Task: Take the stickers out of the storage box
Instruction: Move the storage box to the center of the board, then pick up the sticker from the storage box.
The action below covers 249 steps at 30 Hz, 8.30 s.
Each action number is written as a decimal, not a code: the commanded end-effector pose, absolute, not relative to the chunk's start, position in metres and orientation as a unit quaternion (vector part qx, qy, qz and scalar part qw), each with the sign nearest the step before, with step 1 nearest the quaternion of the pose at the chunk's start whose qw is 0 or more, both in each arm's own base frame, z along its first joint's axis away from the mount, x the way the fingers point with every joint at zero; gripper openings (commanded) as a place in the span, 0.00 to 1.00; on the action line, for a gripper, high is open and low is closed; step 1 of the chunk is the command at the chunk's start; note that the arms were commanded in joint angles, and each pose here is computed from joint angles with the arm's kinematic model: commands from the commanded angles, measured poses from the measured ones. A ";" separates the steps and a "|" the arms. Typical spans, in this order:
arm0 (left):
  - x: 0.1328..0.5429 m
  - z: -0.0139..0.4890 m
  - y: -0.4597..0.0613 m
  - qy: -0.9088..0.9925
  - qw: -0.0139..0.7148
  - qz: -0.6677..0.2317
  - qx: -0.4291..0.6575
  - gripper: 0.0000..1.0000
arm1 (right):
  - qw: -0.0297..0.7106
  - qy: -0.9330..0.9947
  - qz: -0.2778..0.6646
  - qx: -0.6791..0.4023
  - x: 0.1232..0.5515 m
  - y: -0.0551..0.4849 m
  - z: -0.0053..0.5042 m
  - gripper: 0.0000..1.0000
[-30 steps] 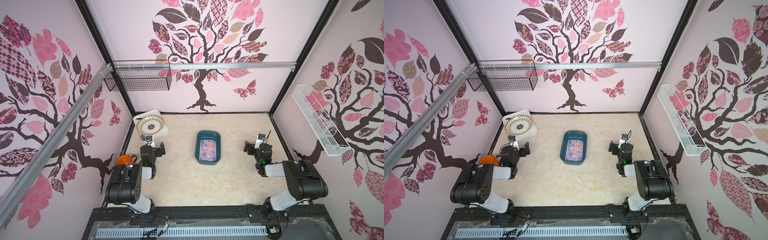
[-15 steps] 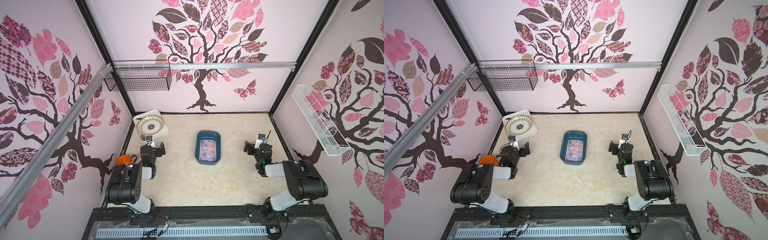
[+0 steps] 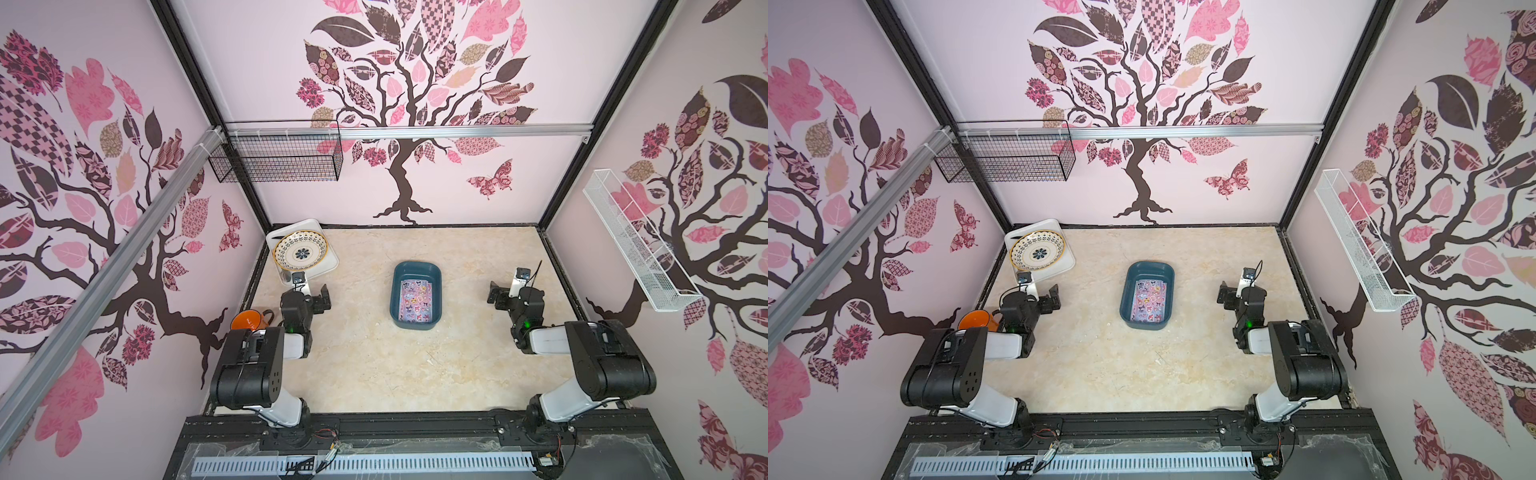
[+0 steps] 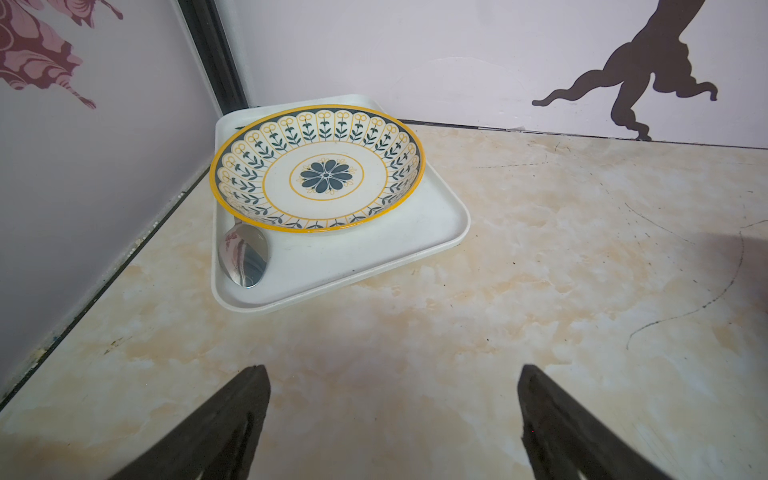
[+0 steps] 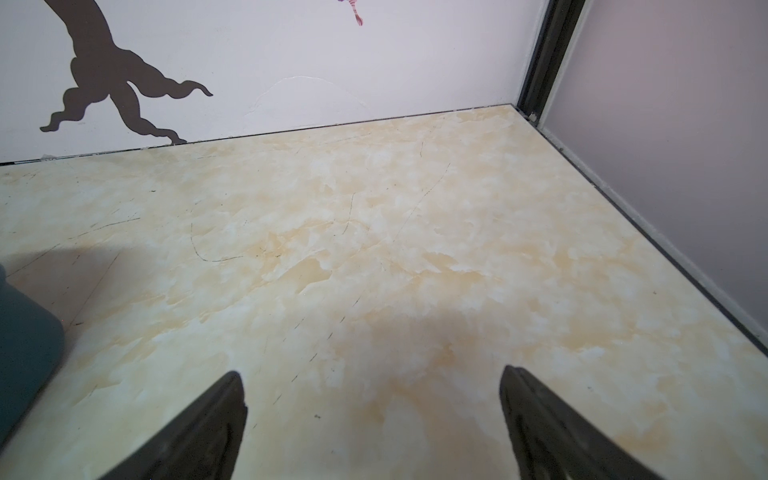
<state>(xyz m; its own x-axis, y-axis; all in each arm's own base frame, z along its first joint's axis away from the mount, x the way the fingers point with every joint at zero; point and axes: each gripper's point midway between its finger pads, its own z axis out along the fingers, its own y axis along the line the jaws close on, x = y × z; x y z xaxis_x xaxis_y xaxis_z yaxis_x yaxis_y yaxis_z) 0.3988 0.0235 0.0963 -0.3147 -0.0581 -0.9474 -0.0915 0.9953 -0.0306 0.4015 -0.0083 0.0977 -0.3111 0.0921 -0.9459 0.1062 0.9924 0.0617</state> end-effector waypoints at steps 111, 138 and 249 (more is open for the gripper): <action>0.363 0.106 -0.326 0.880 0.303 -0.342 0.127 0.91 | 0.212 0.974 0.085 -0.001 0.359 0.100 0.089 0.91; 0.355 0.101 -0.277 0.900 0.327 -0.261 0.124 0.95 | 0.131 0.990 -0.031 -0.041 0.354 0.097 0.021 0.73; 0.340 0.230 -0.388 0.713 0.255 -0.619 0.207 0.00 | 0.219 0.912 0.345 -0.025 0.345 0.162 0.232 0.53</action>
